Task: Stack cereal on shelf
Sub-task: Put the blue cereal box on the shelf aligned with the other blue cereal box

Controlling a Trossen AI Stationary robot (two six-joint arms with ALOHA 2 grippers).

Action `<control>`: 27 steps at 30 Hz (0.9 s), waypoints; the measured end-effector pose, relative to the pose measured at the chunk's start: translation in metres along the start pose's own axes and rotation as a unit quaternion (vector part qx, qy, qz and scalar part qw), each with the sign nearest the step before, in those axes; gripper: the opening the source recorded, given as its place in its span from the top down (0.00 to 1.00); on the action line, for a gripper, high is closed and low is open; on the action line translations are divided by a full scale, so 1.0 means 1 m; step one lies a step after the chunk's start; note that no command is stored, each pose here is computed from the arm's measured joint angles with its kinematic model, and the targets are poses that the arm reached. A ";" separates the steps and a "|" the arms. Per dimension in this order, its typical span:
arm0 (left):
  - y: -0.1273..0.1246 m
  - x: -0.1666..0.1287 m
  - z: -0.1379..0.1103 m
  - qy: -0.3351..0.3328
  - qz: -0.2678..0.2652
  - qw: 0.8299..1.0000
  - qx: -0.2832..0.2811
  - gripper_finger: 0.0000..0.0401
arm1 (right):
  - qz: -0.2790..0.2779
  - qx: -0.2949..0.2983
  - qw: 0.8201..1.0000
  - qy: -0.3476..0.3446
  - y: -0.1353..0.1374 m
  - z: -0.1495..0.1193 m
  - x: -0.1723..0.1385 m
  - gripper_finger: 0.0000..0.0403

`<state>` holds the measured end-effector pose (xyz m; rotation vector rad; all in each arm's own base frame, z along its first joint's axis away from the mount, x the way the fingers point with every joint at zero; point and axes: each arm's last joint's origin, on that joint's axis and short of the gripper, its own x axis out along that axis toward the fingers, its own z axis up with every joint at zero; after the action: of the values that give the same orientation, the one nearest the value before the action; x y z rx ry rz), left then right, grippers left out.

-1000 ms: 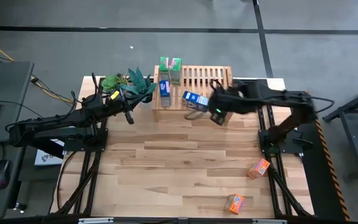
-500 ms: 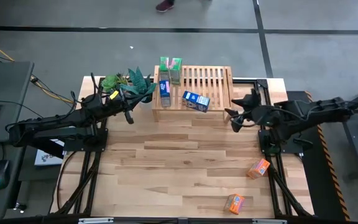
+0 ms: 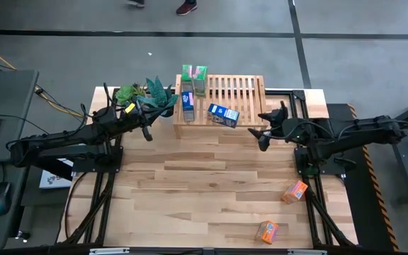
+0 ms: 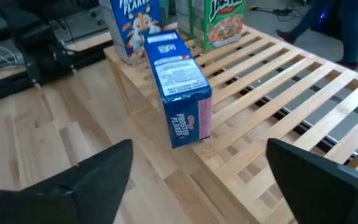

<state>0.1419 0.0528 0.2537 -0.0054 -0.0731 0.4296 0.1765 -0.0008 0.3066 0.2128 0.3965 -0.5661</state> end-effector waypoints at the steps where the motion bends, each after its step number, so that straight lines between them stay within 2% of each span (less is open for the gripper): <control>1: 0.000 0.000 0.000 0.000 0.000 1.000 0.000 1.00 | -0.003 0.000 1.000 0.003 0.001 -0.001 0.002 0.08; 4: 0.000 0.000 0.000 0.000 0.000 1.000 0.002 1.00 | -0.032 -0.002 0.999 0.000 0.007 -0.003 0.012 0.03; 12: 0.000 0.000 -0.001 0.003 0.000 1.000 0.004 1.00 | -0.049 -0.101 0.993 0.023 0.034 -0.018 0.044 0.01; 18: 0.000 0.000 -0.002 0.012 0.000 1.000 0.005 1.00 | -0.081 -0.138 0.987 0.023 0.041 -0.028 0.038 0.02; 21: 0.000 0.000 -0.002 0.012 0.000 1.000 0.005 1.00 | -0.080 -0.135 0.988 -0.003 0.040 -0.037 0.029 0.02; 24: 0.000 0.000 -0.002 0.012 0.000 1.000 0.006 1.00 | -0.058 -0.128 0.990 -0.020 0.033 -0.060 0.026 0.02; 27: 0.000 0.000 -0.002 0.011 0.001 1.000 0.005 1.00 | -0.039 -0.094 0.993 -0.067 0.023 -0.078 0.029 0.02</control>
<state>0.1421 0.0529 0.2515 0.0001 -0.0488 0.4308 0.1883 0.0278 0.2256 -0.0208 0.3266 -0.6125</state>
